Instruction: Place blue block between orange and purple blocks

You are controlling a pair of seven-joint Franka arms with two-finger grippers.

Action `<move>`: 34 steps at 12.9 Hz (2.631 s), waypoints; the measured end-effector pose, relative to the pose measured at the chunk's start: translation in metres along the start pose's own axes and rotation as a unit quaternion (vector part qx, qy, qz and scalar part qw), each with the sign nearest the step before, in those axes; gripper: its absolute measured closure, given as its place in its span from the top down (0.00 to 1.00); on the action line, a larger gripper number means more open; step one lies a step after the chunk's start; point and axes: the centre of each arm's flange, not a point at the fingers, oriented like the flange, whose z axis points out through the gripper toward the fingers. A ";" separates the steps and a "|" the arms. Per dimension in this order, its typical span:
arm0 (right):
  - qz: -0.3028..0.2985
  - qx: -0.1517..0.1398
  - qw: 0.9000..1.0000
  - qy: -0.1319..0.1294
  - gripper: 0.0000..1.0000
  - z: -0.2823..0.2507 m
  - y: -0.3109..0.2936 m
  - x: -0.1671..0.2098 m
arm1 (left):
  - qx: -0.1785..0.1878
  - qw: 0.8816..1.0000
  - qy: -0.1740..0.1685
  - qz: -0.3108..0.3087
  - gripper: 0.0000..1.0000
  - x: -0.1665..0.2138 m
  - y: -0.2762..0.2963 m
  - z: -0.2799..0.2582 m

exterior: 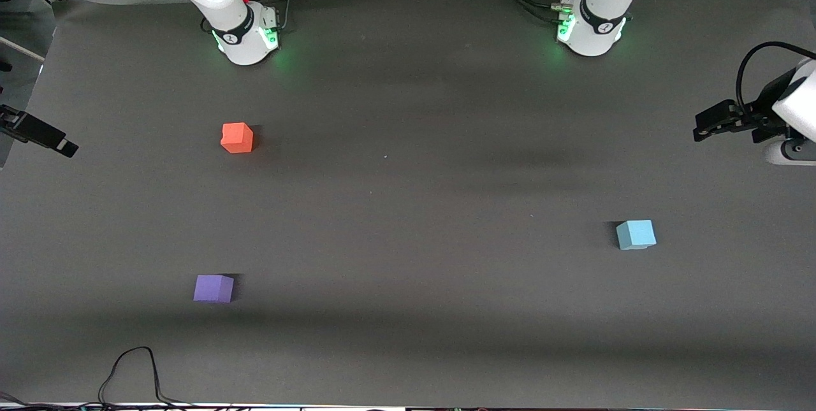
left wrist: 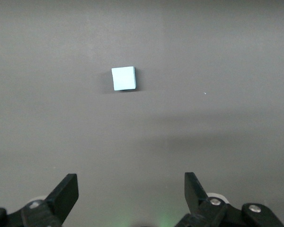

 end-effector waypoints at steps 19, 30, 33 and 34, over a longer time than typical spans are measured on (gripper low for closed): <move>-0.002 -0.001 1.000 0.000 1.00 0.001 -0.003 0.002 | 0.009 1.000 0.013 -0.005 1.00 0.078 -0.028 0.281; -0.004 0.003 1.000 0.014 1.00 -0.013 -0.006 0.003 | 0.015 1.000 0.026 -0.005 0.83 0.098 -0.032 0.395; -0.004 0.000 1.000 0.004 1.00 -0.001 -0.007 0.008 | 0.015 0.999 0.028 -0.006 0.56 0.100 -0.033 0.393; -0.003 -0.001 1.000 0.002 1.00 0.002 -0.007 0.010 | 0.015 0.999 0.030 -0.005 0.56 0.101 -0.033 0.391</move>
